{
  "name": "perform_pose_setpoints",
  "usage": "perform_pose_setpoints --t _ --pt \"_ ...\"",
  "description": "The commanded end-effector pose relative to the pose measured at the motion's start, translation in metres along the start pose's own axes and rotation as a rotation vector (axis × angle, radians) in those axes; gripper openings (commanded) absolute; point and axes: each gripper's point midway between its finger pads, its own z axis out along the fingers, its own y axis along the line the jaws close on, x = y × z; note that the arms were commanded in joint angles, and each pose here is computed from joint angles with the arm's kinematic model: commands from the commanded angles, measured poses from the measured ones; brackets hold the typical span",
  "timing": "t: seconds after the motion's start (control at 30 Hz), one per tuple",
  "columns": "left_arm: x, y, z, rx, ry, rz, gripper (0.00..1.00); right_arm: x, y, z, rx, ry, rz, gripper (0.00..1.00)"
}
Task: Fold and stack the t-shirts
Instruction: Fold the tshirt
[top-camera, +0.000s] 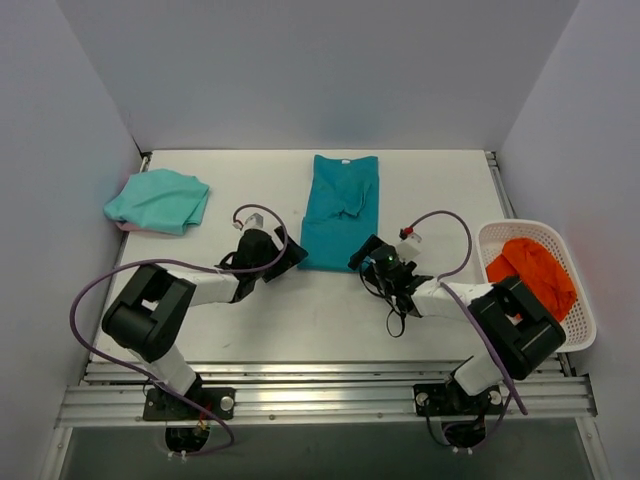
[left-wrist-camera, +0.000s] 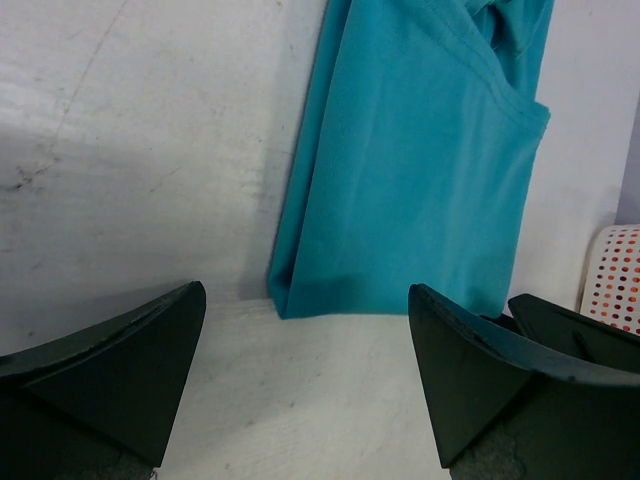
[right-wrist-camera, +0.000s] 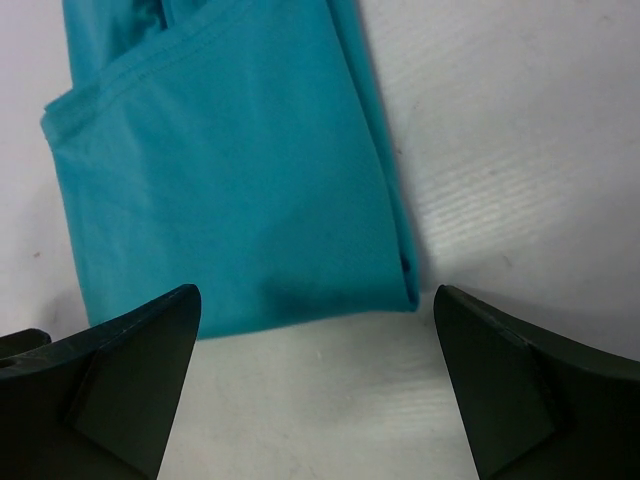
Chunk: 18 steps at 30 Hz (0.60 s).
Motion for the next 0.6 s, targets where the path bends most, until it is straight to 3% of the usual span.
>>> perform_pose_setpoints --t 0.0,0.1,0.13,0.17,0.3,0.57 --pt "0.007 0.003 0.013 -0.007 0.02 -0.023 0.94 0.024 -0.012 0.012 0.046 0.076 -0.021 0.99" --pt "0.009 0.006 0.018 -0.01 0.021 -0.035 0.94 0.028 -0.014 0.018 0.059 0.087 -0.026 0.96" --pt "0.009 0.005 0.019 -0.008 0.02 -0.037 0.94 0.029 -0.014 0.019 0.059 0.088 -0.024 0.91" --pt "0.009 0.005 0.019 -0.006 0.019 -0.038 0.94 0.029 -0.014 0.02 0.06 0.089 -0.026 0.76" --pt "0.016 -0.001 0.018 0.024 0.061 -0.051 0.94 0.031 -0.017 0.024 0.079 0.092 -0.031 0.6" --pt "0.033 0.003 0.01 0.037 0.102 -0.085 0.95 0.034 -0.024 0.026 0.098 0.097 -0.031 0.43"
